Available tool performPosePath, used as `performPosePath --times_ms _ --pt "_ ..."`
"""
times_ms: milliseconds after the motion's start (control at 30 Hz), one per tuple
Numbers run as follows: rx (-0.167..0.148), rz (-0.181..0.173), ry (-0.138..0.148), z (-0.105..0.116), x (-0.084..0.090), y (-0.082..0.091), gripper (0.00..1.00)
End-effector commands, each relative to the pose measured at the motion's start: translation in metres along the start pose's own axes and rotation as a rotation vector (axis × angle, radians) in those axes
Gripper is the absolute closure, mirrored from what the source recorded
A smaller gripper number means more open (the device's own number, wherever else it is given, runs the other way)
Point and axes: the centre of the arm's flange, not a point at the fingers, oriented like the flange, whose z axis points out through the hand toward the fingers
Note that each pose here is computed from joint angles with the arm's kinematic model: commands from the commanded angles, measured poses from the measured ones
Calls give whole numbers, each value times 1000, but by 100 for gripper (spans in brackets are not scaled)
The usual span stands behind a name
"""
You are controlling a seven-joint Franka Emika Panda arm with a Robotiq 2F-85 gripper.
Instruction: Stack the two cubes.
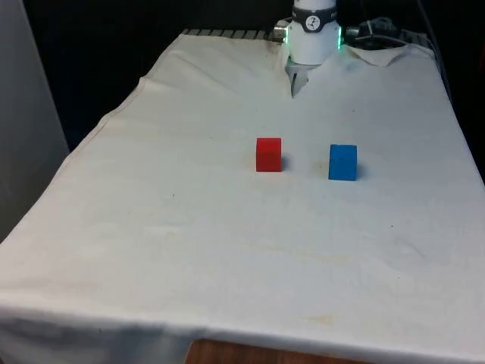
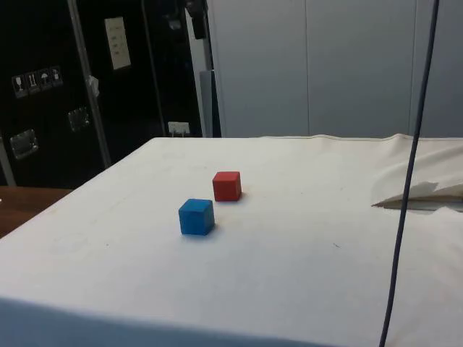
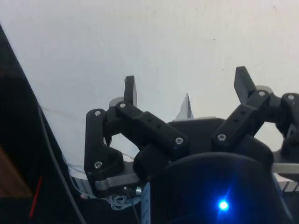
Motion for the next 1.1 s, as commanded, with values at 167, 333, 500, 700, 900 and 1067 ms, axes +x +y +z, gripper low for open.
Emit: performPosePath --times_ms 167,333,500,700,900,1067 --pt "-17 -3 11 20 2 -13 0" --pt "-36 -11 12 31 0 -21 0" --pt "-61 -24 9 46 -2 -31 0" --pt "-82 -30 6 58 -3 -33 0" --pt "-96 -37 -5 76 -1 -31 0" --pt "-94 -40 -21 87 0 -28 0"
